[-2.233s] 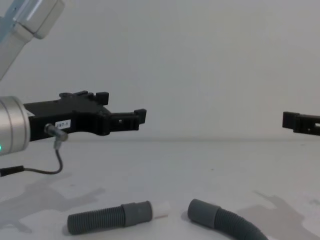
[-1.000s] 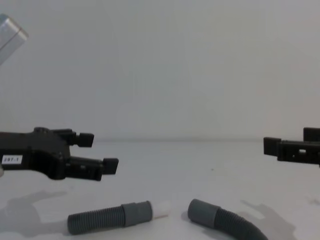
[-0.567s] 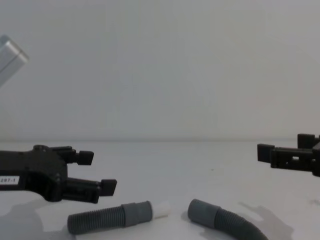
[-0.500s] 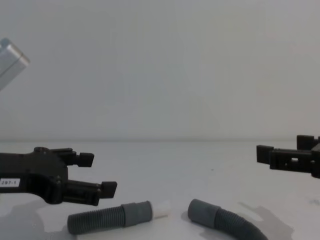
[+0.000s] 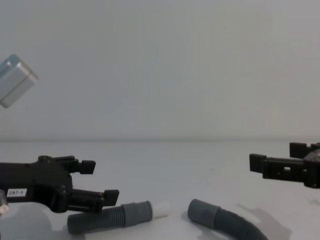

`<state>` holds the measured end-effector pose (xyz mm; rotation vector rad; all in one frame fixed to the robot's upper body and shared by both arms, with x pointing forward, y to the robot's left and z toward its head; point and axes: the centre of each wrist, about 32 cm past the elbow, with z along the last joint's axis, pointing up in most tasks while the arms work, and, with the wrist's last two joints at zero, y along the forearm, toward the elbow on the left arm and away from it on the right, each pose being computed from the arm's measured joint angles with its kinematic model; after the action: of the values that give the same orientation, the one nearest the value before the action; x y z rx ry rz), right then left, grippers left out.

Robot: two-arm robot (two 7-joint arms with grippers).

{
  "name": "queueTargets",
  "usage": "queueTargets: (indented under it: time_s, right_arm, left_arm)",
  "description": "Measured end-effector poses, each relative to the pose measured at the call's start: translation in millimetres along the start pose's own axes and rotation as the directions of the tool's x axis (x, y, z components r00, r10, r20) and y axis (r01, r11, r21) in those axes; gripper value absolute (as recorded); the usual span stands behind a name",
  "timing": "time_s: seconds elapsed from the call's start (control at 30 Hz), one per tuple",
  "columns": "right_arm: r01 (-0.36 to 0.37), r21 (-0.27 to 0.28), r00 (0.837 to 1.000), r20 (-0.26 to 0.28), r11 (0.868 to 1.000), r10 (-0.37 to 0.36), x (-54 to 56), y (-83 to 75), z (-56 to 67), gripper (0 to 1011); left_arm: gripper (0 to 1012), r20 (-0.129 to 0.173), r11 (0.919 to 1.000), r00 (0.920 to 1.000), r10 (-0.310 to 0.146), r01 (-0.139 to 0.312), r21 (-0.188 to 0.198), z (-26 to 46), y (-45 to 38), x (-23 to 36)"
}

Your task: Use both hands to pick up one end of the pipe from the table, align the ends, and insert them.

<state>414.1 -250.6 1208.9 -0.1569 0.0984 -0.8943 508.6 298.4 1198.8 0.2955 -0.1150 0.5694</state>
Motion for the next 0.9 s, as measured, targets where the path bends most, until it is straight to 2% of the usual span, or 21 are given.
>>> queueTargets:
  time_s: [0.3,0.57,0.9]
  right_arm:
    - [-0.035,-0.020,0.999,0.006,0.999,0.035,-2.0,0.0,-2.2,1000]
    - [-0.058,-0.045,0.998,0.001,0.997,0.058,-5.7,-0.1,-5.3,1000]
    - [-0.071,-0.065,0.997,-0.011,0.995,0.071,-9.7,1.1,-10.3,1000]
  left_arm:
    - [1000,-0.006,0.9994,0.9996,-0.027,0.027,0.020,-2.4,-1.2,1.1]
    - [1001,-0.013,0.9968,0.9981,-0.060,0.061,0.051,-3.2,3.3,3.9]
    - [1001,-0.020,0.9957,0.9976,-0.067,0.068,0.063,-7.1,5.2,3.9]
